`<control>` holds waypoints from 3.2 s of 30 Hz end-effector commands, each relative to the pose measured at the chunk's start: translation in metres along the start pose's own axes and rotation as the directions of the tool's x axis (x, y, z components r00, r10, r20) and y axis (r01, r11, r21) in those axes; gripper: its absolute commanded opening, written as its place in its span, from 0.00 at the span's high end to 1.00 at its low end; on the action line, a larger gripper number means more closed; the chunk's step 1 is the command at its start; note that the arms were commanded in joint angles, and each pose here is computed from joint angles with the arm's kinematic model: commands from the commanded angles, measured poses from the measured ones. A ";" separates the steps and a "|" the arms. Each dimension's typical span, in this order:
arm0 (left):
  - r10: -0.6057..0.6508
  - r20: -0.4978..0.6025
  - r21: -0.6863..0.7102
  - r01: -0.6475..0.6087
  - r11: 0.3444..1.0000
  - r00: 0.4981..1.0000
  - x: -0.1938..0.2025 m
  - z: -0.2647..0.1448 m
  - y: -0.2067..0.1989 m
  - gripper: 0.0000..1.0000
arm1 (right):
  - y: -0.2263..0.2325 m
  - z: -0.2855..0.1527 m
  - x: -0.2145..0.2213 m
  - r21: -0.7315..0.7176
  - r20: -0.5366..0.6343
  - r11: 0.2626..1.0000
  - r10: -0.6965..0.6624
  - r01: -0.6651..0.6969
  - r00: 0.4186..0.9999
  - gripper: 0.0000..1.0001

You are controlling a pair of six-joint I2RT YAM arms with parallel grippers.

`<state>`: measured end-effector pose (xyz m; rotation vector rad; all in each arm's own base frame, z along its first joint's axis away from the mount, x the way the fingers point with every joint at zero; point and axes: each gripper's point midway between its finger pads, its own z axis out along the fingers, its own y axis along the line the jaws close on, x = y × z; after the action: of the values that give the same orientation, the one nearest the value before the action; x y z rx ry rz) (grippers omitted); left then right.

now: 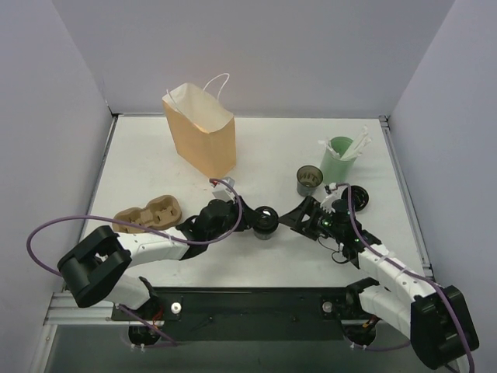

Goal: Pack the takeout coffee

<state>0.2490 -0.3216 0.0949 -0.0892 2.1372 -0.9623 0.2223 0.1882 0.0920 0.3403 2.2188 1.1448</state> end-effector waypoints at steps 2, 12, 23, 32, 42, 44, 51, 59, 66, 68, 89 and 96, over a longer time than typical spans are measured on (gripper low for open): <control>0.101 -0.407 -0.324 -0.246 0.914 0.908 0.096 -0.045 0.122 0.57 | 0.018 0.008 0.003 -0.057 -0.123 0.995 -0.083 0.076 0.989 0.25; 0.081 -0.399 -0.298 -0.213 0.930 0.913 0.099 -0.044 0.115 0.57 | 0.022 0.029 0.009 -0.063 -0.239 0.988 -0.150 0.139 0.959 0.32; 0.078 -0.383 -0.249 -0.185 0.951 0.920 0.094 -0.045 0.100 0.57 | 0.005 0.045 0.025 -0.049 -0.285 0.991 -0.135 0.127 0.949 0.55; 0.133 -0.341 -0.195 -0.208 0.959 0.931 0.046 -0.047 0.060 0.50 | -0.004 0.043 0.026 -0.025 -0.313 0.991 -0.131 0.129 0.941 0.64; 0.129 -0.296 -0.127 -0.173 0.977 0.947 0.004 -0.070 0.043 0.44 | -0.002 0.042 0.032 -0.057 -0.408 0.983 -0.185 0.177 0.894 0.67; 0.128 -0.284 -0.116 -0.166 0.979 0.950 0.000 -0.075 0.042 0.44 | -0.007 0.041 0.035 -0.041 -0.433 0.983 -0.179 0.179 0.884 0.67; 0.127 -0.289 -0.069 -0.153 0.986 0.949 0.002 -0.080 0.039 0.44 | 0.001 0.043 0.033 -0.071 -0.436 0.979 -0.203 0.191 0.877 0.67; 0.131 -0.266 -0.033 -0.145 0.989 0.955 -0.007 -0.084 0.031 0.44 | 0.008 0.042 0.028 -0.077 -0.430 0.978 -0.208 0.194 0.879 0.67; 0.133 -0.255 -0.020 -0.143 0.990 0.958 -0.013 -0.083 0.026 0.44 | 0.020 0.040 0.024 -0.094 -0.414 0.980 -0.198 0.174 0.888 0.59; 0.134 -0.260 -0.025 -0.146 0.989 0.956 -0.012 -0.083 0.027 0.44 | 0.026 0.039 0.022 -0.109 -0.404 0.979 -0.202 0.172 0.892 0.54; 0.140 -0.260 -0.064 -0.162 0.985 0.955 -0.017 -0.083 0.035 0.44 | 0.065 0.035 0.005 -0.210 -0.367 0.961 -0.250 0.182 0.896 0.32; 0.141 -0.252 -0.065 -0.163 0.985 0.957 -0.020 -0.084 0.035 0.44 | 0.067 0.044 0.004 -0.186 -0.390 0.950 -0.307 0.252 0.868 0.29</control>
<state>0.2037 -0.2358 0.1003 0.1487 2.4302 -0.8203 0.2383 0.2515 0.1132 -0.2147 2.4537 1.3112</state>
